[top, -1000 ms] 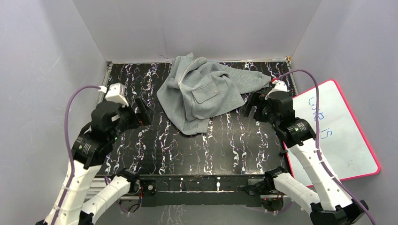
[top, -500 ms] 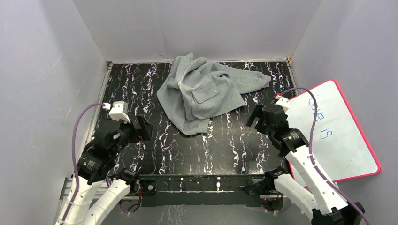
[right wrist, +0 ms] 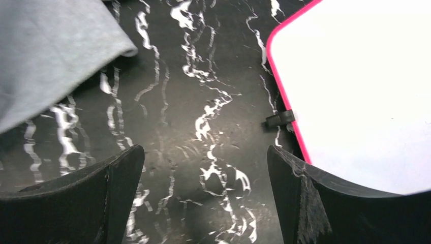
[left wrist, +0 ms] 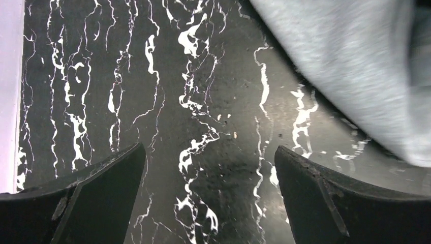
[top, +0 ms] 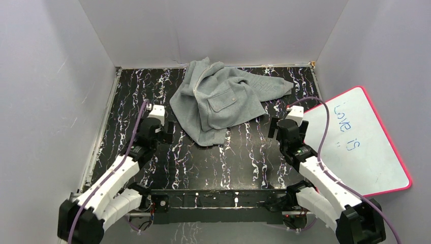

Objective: Zip up the jacket

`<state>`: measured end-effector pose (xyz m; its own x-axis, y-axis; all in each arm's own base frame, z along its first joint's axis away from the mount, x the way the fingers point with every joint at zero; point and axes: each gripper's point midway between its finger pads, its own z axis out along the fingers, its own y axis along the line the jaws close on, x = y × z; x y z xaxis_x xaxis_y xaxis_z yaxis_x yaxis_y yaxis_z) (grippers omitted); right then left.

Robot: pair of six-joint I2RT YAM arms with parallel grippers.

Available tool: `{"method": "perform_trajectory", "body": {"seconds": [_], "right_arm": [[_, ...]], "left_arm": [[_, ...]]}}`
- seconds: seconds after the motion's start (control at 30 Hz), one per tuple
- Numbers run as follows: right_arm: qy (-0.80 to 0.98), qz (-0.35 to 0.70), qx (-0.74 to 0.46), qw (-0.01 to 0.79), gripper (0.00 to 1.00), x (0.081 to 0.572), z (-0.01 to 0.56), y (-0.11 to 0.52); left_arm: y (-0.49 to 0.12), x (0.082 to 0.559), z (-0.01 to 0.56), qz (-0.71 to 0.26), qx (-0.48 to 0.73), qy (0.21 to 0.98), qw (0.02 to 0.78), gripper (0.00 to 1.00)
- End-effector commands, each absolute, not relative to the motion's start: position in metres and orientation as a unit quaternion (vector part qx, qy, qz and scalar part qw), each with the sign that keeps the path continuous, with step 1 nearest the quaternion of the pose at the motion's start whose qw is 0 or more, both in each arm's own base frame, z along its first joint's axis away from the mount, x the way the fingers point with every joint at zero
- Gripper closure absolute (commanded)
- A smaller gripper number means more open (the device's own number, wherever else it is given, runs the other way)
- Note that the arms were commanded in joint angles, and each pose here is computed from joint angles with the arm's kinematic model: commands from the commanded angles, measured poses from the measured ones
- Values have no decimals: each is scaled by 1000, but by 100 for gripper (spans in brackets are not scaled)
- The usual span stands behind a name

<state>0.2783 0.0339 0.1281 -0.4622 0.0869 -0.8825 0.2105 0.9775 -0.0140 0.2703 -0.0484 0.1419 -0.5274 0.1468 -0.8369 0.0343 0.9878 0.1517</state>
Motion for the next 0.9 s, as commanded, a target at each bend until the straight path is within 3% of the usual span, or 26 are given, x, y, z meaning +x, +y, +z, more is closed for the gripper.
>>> {"method": "perform_trajectory", "body": {"seconds": [0.0,0.2,0.4,0.6,0.87], "right_arm": [[798,-120,58,588,1,300,140,17],[781,-85,51,616,2,308,146,26],[814,64,100,569,1,310,166,73],[840,37,165,516,2,292,169,57],[784,72,161,595,2,275,274,48]], "left_arm": [[-43,312,147,106,73,841,526,2],[-65,321,145,42,87,830,549,2],[-95,314,159,-51,75,851,517,2],[-110,296,199,-118,57,850,511,2],[-115,270,296,-181,27,819,543,2]]}}
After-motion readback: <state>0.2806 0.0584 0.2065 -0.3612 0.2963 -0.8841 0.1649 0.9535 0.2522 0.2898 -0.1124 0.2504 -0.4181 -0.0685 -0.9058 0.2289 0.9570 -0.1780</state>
